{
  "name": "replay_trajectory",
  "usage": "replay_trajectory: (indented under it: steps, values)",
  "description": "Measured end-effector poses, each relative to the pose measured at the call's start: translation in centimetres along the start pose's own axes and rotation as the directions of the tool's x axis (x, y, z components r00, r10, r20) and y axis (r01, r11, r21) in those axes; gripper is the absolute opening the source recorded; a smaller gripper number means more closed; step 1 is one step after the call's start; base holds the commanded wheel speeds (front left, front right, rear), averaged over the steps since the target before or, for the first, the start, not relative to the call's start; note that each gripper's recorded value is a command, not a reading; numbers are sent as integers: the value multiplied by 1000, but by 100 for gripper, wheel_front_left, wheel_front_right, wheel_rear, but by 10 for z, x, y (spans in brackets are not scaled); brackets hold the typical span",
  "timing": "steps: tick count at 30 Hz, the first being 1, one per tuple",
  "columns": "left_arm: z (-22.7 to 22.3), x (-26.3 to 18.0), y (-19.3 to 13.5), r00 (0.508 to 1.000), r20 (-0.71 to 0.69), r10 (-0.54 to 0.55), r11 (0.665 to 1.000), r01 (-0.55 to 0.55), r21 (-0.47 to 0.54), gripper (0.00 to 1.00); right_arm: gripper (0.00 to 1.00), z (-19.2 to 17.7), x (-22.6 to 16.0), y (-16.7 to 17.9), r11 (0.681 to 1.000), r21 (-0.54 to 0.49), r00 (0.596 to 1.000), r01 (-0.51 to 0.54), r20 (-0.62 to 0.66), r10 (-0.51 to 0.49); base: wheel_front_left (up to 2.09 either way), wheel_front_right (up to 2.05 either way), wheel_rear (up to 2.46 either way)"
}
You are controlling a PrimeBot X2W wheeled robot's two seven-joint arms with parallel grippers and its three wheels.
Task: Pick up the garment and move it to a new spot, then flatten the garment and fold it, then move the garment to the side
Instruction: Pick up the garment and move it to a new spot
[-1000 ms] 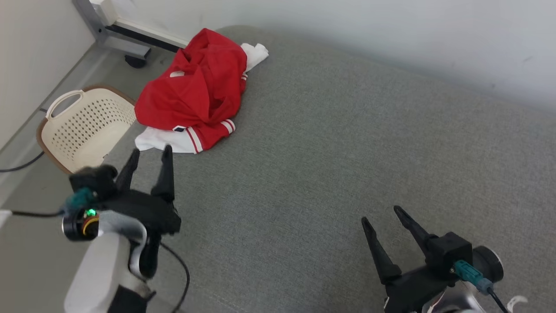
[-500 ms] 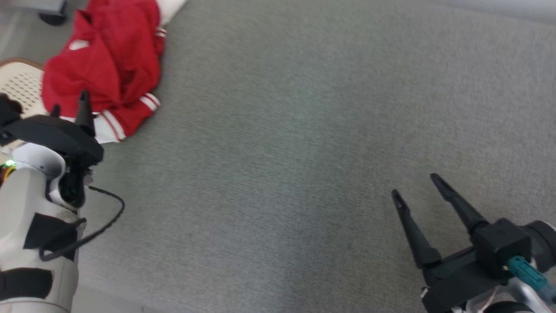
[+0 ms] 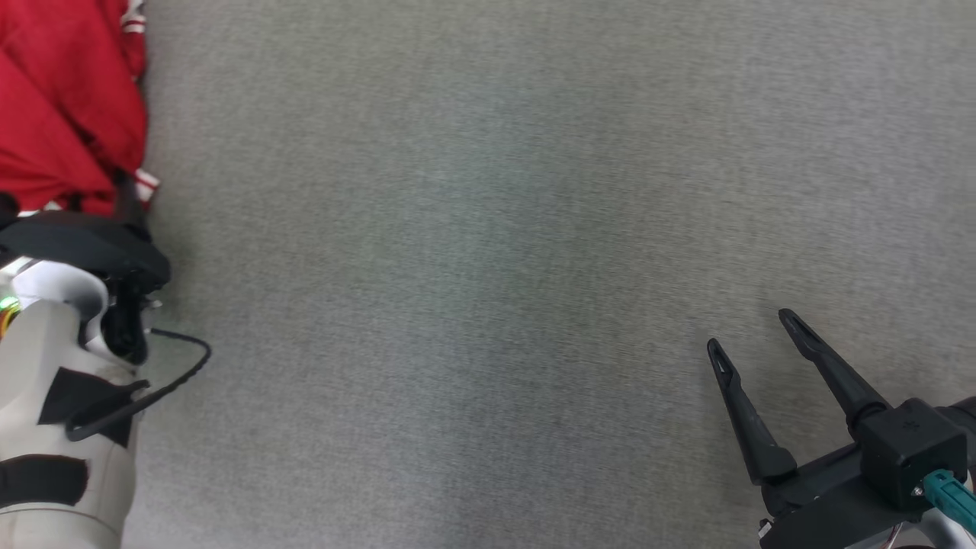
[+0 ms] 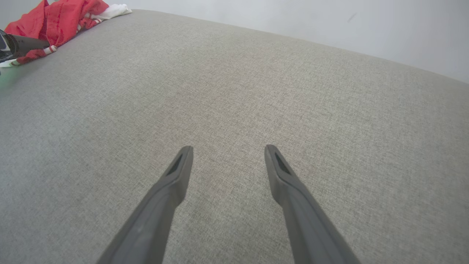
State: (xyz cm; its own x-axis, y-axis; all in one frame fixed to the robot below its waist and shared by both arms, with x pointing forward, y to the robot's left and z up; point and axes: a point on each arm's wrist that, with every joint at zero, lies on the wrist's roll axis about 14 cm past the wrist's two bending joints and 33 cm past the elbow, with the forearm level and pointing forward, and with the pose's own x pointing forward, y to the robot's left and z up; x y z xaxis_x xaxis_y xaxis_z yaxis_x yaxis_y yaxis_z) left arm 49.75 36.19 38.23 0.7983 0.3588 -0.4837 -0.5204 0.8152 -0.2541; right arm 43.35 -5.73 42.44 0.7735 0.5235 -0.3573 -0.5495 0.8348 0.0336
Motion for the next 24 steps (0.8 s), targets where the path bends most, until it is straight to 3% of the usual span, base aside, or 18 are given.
replay_trajectory:
  steps: [1, 2, 12, 17, 18, 20, 24]
  values:
    - [-1, 1, 1, 1000, -3, 5, 1000, -5, 2, 22, 100, 0, -2, -2, 1000, 1, 1000, 7, -1, -7, 0, 0, 0]
    - [-1, 2, 3, 1000, 3, 14, 1000, -14, 8, 0, 100, 0, -3, -2, 1000, 3, 1000, 12, -1, -12, 0, 0, 0]
    - [36, -9, 9, 996, 89, -1, 999, -3, 51, 0, 100, 22, -6, 11, 999, 46, 996, 3, 91, -7, 0, 0, 0]
    - [94, -23, 8, 981, 192, -42, 994, 21, 111, 0, 100, 38, -10, 19, 997, 80, 986, 3, 168, -17, 0, 0, 0]
    - [130, -34, 9, 959, 279, -48, 991, 11, 133, 0, 100, 45, -12, 22, 995, 101, 979, 6, 202, -27, 0, 0, 0]
    - [155, -46, 6, 942, 328, -71, 988, 22, 151, 0, 100, 50, -16, 25, 993, 114, 972, 13, 230, -39, 0, 0, 0]
    - [198, -73, -25, 906, 389, -167, 972, 86, 218, 0, 100, 63, -32, 22, 989, 139, 951, 49, 295, -89, 0, 0, 0]
